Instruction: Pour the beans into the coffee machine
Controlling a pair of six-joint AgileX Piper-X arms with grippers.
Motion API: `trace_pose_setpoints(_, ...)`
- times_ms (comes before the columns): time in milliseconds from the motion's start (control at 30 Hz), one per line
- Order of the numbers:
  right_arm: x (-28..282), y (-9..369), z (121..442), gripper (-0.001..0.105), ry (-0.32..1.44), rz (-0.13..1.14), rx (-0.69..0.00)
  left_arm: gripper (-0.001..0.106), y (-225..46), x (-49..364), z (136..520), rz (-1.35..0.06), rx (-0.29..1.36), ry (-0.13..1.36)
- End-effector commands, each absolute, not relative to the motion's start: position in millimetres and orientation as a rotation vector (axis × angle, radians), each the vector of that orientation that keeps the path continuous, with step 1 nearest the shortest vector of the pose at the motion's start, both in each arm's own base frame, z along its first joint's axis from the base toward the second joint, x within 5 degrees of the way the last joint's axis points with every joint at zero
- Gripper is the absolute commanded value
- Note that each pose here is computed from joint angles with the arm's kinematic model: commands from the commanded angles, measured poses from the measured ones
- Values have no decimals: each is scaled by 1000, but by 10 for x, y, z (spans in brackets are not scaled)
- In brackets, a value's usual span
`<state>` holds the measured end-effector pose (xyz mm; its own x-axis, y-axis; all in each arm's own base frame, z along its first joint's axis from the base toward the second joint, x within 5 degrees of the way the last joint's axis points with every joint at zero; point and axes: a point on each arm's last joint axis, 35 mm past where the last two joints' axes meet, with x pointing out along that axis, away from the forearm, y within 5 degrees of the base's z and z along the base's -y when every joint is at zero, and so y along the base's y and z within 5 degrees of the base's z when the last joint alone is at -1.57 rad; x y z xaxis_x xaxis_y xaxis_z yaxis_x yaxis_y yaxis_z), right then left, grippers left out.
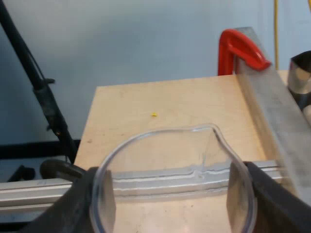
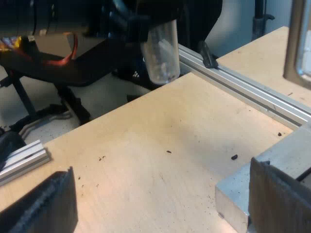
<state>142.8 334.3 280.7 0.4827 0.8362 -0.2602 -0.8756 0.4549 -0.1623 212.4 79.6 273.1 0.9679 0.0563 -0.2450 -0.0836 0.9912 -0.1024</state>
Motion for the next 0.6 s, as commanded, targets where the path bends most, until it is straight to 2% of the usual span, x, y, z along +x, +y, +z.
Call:
trace_pose_setpoints(33,1463,3442,2739,74,122,1059,-264,1,807,2109,2654,74,-144,172)
trace_pose_setpoints(267,1512,3562,2558,74,104,1059,-249,1,889,2297,2364,74,-196,214)
trace_pose_setpoints(600,1534,3615,2389,74,136,1059,-274,1,1003,2554,1948,76,-216,247)
